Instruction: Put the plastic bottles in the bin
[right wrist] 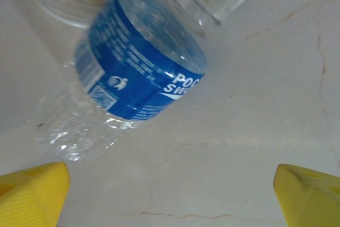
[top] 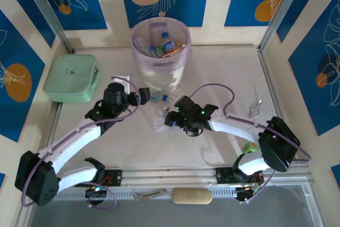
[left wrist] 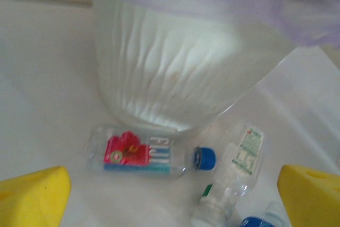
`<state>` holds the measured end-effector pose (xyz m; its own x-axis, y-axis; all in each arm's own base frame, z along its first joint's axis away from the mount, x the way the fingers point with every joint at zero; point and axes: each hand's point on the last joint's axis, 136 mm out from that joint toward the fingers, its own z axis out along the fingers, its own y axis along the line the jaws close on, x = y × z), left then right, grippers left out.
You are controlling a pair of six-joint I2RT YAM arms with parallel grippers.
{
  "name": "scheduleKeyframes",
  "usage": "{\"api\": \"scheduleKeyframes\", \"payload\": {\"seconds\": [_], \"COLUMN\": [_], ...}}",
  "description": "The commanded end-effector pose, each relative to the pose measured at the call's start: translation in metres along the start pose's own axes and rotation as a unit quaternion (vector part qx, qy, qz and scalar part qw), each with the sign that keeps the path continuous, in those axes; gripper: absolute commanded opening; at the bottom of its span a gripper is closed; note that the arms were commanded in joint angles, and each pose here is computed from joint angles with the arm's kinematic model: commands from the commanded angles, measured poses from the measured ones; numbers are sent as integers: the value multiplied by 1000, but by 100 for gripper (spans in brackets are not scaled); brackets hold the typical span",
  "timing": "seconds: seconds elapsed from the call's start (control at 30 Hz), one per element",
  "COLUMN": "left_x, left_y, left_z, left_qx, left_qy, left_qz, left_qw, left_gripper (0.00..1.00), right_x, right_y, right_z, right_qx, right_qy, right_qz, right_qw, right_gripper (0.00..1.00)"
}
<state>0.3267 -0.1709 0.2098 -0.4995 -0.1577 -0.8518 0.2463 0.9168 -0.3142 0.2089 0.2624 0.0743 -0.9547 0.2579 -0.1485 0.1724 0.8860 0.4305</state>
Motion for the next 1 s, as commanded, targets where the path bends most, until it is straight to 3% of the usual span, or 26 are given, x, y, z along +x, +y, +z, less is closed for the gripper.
{"api": "scheduleKeyframes", "payload": {"seconds": [0.0, 0.27, 0.57, 0.97], "left_x": [0, -12, 0, 1], "left_y": [19, 30, 30, 34], "left_z": [-10, -16, -7, -13], "left_qx": [-35, -46, -34, -40], "left_qy": [-23, -48, -28, -28], "left_qz": [-31, -26, -35, -34], "left_qw": [999, 997, 998, 998], "left_gripper": [99, 100, 100, 99], "right_x": [8, -5, -24, -61], "right_y": [7, 36, 51, 50], "right_z": [15, 36, 49, 49], "right_qx": [2, 6, -3, -4], "right_qy": [25, 21, -13, -40], "right_qz": [33, 11, 19, -7], "right_qw": [999, 1000, 1000, 999], "right_gripper": [99, 99, 99, 99]}}
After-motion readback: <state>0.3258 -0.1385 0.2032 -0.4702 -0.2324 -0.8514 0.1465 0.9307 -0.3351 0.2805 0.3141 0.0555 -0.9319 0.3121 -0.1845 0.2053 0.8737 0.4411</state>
